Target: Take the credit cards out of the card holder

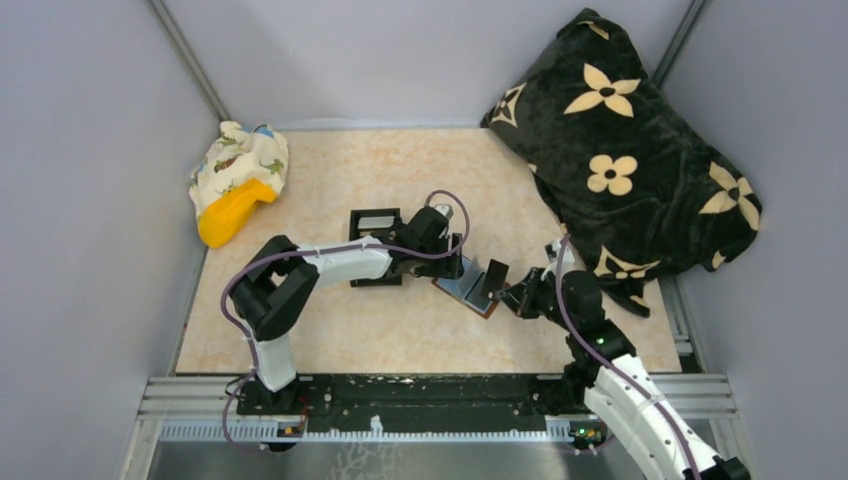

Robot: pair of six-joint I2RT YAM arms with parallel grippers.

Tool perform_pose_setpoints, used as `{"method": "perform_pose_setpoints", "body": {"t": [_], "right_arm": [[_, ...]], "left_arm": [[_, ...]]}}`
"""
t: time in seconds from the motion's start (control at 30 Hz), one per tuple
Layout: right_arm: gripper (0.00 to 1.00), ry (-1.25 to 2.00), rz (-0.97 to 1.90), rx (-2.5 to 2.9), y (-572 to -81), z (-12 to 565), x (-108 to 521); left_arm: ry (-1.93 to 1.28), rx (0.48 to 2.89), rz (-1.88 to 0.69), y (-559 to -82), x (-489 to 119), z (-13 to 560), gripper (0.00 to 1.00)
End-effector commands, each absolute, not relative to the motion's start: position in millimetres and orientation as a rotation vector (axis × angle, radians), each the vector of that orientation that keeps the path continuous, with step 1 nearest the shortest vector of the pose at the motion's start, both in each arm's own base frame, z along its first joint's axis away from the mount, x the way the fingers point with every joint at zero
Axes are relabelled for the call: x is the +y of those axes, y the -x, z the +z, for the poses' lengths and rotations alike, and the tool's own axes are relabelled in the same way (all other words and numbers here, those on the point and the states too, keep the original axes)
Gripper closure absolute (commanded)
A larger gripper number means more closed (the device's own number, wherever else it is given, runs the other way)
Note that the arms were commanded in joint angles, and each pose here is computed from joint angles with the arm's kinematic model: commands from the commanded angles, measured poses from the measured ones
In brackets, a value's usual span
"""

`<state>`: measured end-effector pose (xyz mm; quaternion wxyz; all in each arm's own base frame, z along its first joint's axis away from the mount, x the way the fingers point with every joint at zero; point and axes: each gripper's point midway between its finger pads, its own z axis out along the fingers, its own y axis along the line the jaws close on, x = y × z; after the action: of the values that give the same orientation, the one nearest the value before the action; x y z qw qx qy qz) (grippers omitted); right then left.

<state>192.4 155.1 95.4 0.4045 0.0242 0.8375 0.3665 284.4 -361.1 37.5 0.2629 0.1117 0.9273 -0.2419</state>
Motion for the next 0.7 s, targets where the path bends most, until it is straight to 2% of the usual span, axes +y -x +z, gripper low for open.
{"method": "perform_pose_setpoints", "body": {"t": [0.0, 0.27, 0.43, 0.67], "right_arm": [[1.0, 0.03, 0.929, 1.974, -203, 147, 158], [1.0, 0.112, 0.902, 1.937, -212, 168, 162], [1.0, 0.121, 0.915, 1.92, -217, 170, 165], [1.0, 0.134, 0.93, 1.909, -221, 174, 169]], "left_arm": [[-0.301, 2.535, -0.609, -275, -341, 42, 0.26], [-0.301, 2.452, -0.686, -275, -345, 80, 0.21], [-0.267, 2.438, -0.607, -280, -330, 88, 0.15], [-0.203, 2.362, -0.553, -288, -312, 113, 0.14]]}}
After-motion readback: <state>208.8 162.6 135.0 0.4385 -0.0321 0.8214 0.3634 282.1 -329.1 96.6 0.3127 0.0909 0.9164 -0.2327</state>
